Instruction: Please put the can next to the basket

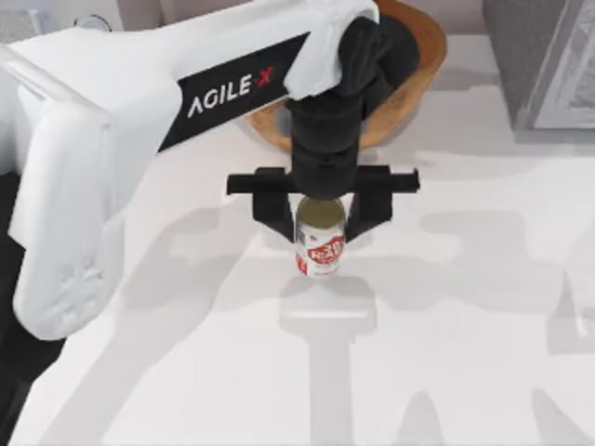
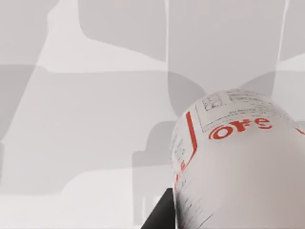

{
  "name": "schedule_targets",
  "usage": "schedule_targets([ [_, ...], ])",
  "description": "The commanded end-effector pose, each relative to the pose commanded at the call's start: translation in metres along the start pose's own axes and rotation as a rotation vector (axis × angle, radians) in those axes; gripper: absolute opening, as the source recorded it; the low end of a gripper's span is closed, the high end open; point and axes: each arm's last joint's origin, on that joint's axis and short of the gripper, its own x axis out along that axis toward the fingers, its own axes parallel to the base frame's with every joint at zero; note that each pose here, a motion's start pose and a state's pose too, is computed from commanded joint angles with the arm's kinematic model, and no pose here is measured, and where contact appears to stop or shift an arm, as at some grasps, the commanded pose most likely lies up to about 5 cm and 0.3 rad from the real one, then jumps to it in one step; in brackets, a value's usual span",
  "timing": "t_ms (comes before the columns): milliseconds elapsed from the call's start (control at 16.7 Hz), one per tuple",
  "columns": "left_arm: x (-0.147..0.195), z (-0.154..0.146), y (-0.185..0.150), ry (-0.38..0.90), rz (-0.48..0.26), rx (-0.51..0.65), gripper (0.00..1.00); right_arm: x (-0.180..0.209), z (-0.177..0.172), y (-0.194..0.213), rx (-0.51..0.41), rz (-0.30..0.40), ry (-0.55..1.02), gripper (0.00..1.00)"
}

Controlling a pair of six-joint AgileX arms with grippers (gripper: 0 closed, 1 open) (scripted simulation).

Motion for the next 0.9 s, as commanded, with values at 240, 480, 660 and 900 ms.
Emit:
schedule_targets([
  [240,0.0038,0.0005,0.0010,0.000,0.000,-0.001,0.00,0.0000,0.0000,0.0000,0.000,0.000,0.000,1.00],
  [480,0.0080,0.0000,0.0000,0.000,0.000,0.000,0.00,0.0000,0.0000,0.0000,0.000,0.000,0.000,1.00],
  [660,0.0080,0.0000,0.0000,0.000,0.000,0.000,0.08,0.0000,0.0000,0.0000,0.000,0.000,0.000,1.00],
  [900,0.0080,0.0000,0.0000,0.000,0.000,0.000,0.38,0.0000,0.0000,0.0000,0.000,0.000,0.000,1.00],
])
